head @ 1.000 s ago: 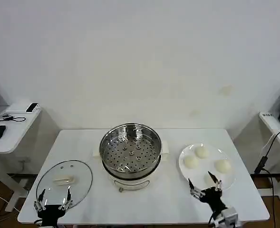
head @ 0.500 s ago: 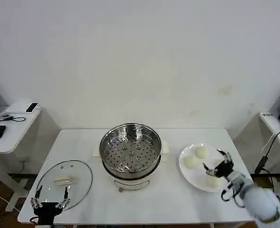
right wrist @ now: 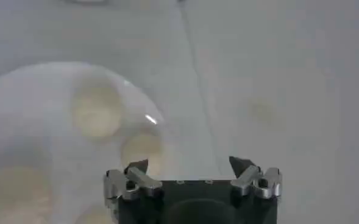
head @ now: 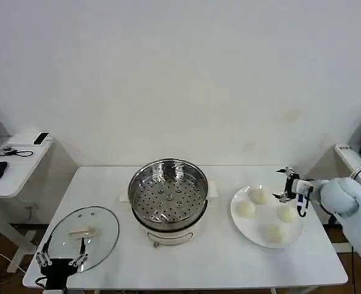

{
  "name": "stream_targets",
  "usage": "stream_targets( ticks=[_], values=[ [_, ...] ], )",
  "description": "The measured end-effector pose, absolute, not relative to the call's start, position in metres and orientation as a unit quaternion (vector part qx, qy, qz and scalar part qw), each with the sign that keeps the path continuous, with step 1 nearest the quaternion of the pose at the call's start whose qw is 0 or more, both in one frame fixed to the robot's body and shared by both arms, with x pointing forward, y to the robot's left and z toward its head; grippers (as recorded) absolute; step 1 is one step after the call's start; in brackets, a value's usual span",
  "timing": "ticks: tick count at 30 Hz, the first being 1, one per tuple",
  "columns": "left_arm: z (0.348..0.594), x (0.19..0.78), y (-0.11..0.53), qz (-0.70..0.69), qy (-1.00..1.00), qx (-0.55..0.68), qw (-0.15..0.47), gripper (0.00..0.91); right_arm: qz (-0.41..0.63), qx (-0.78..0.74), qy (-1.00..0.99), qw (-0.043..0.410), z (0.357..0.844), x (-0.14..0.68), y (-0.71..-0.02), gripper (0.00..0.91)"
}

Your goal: Take steamed baozi put them in steamer then cover it.

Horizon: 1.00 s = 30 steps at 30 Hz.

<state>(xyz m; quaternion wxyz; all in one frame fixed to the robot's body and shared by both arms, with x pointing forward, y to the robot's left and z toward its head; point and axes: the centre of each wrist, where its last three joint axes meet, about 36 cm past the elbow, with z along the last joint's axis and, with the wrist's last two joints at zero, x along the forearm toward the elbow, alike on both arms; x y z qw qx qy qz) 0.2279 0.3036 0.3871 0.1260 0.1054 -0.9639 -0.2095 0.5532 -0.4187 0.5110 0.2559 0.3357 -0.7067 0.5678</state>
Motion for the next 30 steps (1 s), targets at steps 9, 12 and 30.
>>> stream_targets(
  ticks=[9, 12, 30],
  values=[
    [0.389, 0.233, 0.308, -0.214, -0.963, 0.105, 0.123, 0.907, 0.590, 0.396, -0.627, 0.320, 0.497, 0.608, -0.403, 0.907],
    [0.389, 0.233, 0.309, -0.215, -0.963, 0.106, 0.122, 0.907, 0.590, 0.404, -0.613, 0.336, 0.491, 0.619, -0.399, 0.907],
    [0.384, 0.230, 0.309, -0.220, -0.962, 0.105, 0.127, 0.907, 0.583, 0.406, -0.600, 0.367, 0.456, 0.654, -0.380, 0.907]
  ],
)
